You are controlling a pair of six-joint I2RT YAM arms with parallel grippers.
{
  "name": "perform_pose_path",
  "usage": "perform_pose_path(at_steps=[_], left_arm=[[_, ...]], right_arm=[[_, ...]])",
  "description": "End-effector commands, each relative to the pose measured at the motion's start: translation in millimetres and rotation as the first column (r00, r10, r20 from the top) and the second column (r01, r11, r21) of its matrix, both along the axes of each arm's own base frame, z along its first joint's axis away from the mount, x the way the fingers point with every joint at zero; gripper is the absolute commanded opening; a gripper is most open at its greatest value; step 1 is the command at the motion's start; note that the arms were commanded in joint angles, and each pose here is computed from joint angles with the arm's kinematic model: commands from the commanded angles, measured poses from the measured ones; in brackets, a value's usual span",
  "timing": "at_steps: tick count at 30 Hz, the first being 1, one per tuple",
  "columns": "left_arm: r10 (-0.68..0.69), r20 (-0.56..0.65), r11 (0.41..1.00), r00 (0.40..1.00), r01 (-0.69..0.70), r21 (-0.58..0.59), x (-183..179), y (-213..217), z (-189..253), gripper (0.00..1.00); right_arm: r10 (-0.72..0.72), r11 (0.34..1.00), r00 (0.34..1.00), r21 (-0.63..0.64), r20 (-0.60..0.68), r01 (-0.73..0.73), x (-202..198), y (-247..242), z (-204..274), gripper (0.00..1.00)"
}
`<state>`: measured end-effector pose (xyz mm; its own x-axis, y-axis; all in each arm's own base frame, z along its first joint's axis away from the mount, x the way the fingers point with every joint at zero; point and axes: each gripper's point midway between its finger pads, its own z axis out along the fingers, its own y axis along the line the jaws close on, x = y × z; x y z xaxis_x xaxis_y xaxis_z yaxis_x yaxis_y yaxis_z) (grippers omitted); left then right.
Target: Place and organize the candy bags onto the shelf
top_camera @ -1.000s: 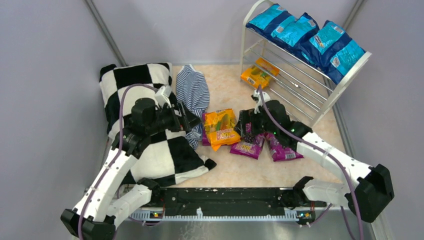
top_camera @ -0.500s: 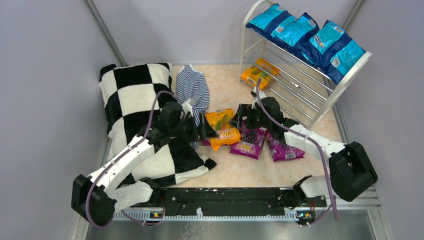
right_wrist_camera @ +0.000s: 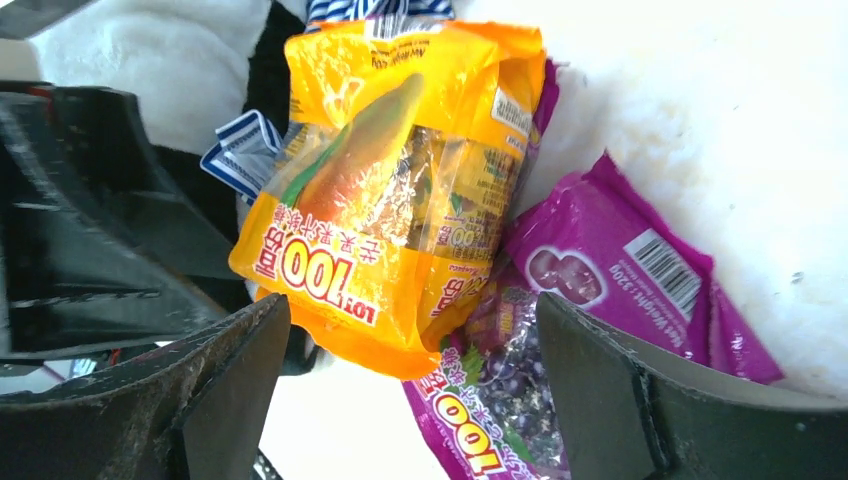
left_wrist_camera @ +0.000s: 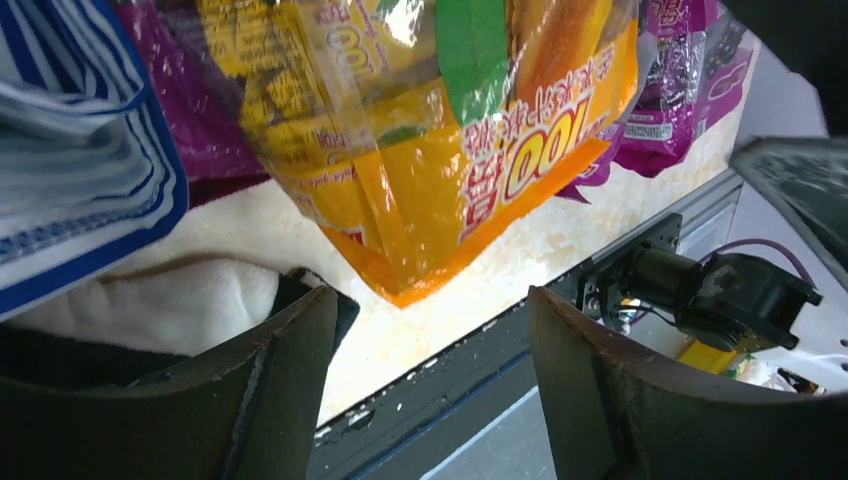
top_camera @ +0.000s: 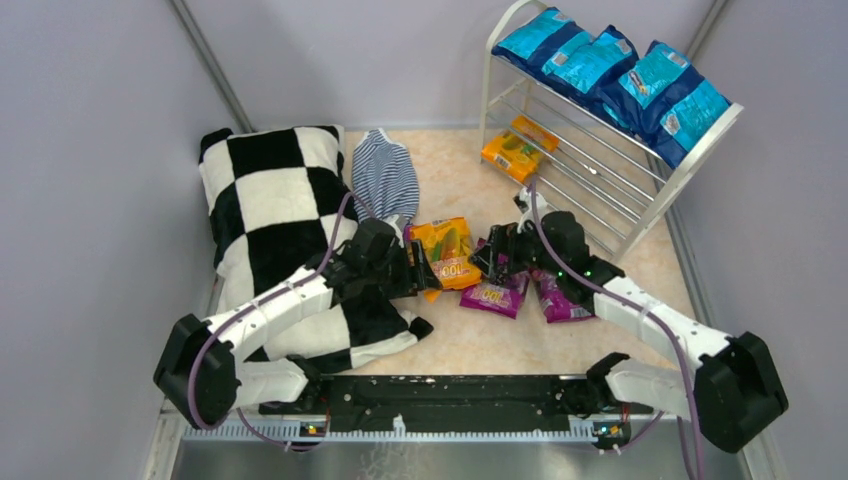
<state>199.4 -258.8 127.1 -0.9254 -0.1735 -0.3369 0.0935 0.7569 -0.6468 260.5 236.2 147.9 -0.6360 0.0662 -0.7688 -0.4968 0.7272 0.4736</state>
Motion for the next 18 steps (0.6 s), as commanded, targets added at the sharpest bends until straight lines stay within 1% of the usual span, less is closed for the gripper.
perform_pose_path(at_steps=[1, 4, 7, 9, 11, 12, 14, 15, 17, 18], left_arm=[[0.02, 0.048, 0.999, 0.999, -0.018, -0.039, 18.1, -13.6, 2.1, 0.72], [0.028, 0.054, 0.999, 0.998, -0.027, -0.018, 22.9, -13.0, -0.9, 0.61], [0.019, 0.082, 0.999, 0.996, -0.015, -0.043, 26.8, -17.6, 2.4, 0.48], [0.009, 0.098, 0.999, 0.995, -0.004, -0.05, 29.1, -20.2, 4.7, 0.35], [0.0, 0.117, 0.998, 0.993, 0.006, -0.055, 31.6, -22.0, 10.7, 0.19], [-0.001, 0.131, 0.998, 0.991, 0.009, -0.057, 33.1, -22.3, 15.1, 0.14], [-0.007, 0.165, 0.998, 0.986, 0.017, -0.06, 35.7, -21.8, 23.9, 0.08], [-0.005, 0.183, 0.998, 0.983, 0.016, -0.062, 37.1, -21.0, 29.6, 0.05], [-0.01, 0.206, 0.998, 0.978, 0.024, -0.062, 39.4, -20.2, 38.7, 0.0], [-0.016, 0.214, 0.998, 0.977, 0.03, -0.061, 40.0, -19.8, 42.4, 0.0]], right_arm=[[-0.003, 0.999, 0.989, -0.033, 0.147, 0.008, 4.7, -10.2, 28.2, 0.92], [0.022, 0.999, 0.981, -0.027, 0.192, -0.017, 0.1, -9.6, 36.4, 0.92], [0.076, 0.995, 0.969, -0.086, 0.233, -0.057, -6.8, -1.5, 35.5, 0.93], [0.115, 0.986, 0.965, -0.145, 0.234, -0.083, -12.8, 6.1, 31.4, 0.93], [0.162, 0.975, 0.956, -0.188, 0.246, -0.117, -19.5, 14.8, 30.8, 0.95], [0.182, 0.969, 0.945, -0.213, 0.271, -0.126, -22.1, 18.9, 32.3, 0.97], [0.25, 0.951, 0.901, -0.266, 0.354, -0.159, -32.5, 29.7, 38.0, 0.98], [0.299, 0.935, 0.863, -0.305, 0.407, -0.18, -38.2, 34.2, 41.3, 0.99], [0.402, 0.9, 0.764, -0.371, 0.505, -0.228, -51.0, 45.2, 47.3, 0.99], [0.457, 0.875, 0.705, -0.416, 0.543, -0.247, -57.4, 49.0, 49.0, 0.99]])
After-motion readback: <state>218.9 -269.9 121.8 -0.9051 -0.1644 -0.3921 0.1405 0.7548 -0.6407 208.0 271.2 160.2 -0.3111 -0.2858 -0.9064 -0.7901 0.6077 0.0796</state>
